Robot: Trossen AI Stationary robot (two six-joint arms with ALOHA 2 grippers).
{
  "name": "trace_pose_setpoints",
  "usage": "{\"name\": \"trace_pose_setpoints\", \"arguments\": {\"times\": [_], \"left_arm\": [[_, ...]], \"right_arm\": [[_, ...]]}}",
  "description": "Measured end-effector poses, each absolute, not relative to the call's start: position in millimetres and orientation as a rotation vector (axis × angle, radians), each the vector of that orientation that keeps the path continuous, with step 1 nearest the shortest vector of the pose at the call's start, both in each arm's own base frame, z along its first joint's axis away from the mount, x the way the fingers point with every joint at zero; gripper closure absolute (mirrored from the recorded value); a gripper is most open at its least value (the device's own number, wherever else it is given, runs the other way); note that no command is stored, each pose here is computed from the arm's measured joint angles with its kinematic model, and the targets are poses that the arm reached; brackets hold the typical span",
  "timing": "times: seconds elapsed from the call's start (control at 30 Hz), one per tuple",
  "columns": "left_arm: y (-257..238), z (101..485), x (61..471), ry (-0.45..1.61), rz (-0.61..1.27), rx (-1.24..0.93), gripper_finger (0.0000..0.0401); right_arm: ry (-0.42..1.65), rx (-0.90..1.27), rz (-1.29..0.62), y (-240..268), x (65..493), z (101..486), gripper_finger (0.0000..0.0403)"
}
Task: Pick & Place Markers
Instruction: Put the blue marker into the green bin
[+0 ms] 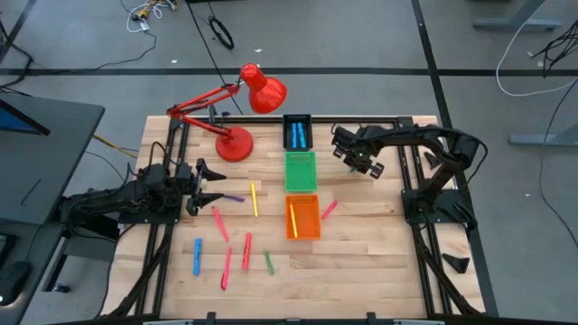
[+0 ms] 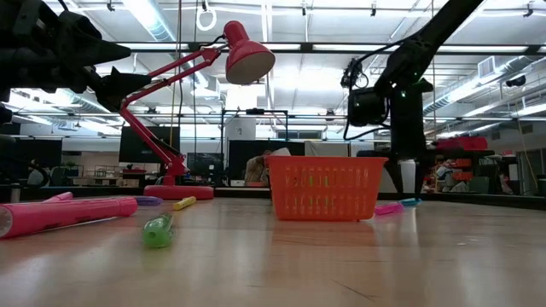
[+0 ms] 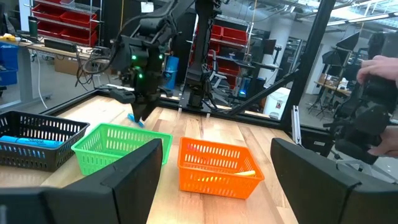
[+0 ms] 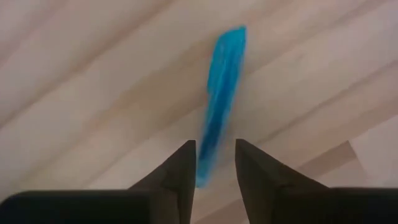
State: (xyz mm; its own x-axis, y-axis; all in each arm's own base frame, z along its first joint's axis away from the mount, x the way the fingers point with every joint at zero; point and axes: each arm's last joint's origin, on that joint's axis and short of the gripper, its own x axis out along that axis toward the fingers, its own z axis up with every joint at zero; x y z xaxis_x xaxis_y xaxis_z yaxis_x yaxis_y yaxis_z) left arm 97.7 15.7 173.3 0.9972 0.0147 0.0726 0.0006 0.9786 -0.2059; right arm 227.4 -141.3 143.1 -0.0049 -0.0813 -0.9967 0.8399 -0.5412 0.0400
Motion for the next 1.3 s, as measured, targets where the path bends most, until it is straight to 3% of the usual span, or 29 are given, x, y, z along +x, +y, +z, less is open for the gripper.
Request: {"name": "trace_pose_setpoints", "arguments": {"times": [0.37,0.77,1.0,1.3], "left_arm": [[16,173,98,-0.075,0.007,-0.208,0.0094],[16,173,98,-0.074,0.007,-0.207,0.0094],[16,173,98,-0.074,0.007,-0.208,0.0094],[16,173,98,-0.075,0.007,-0.208,0.0094]], "right_arm": [[0.778,1.548,-1.61,-138,224,132,0.0285],[0.816,1.503,-1.606,-136,224,132,0.0383],[0.892,1.395,-1.594,-139,227,143,0.0376],[0.971,1.379,-1.438,-141,244,166,0.0374]]}}
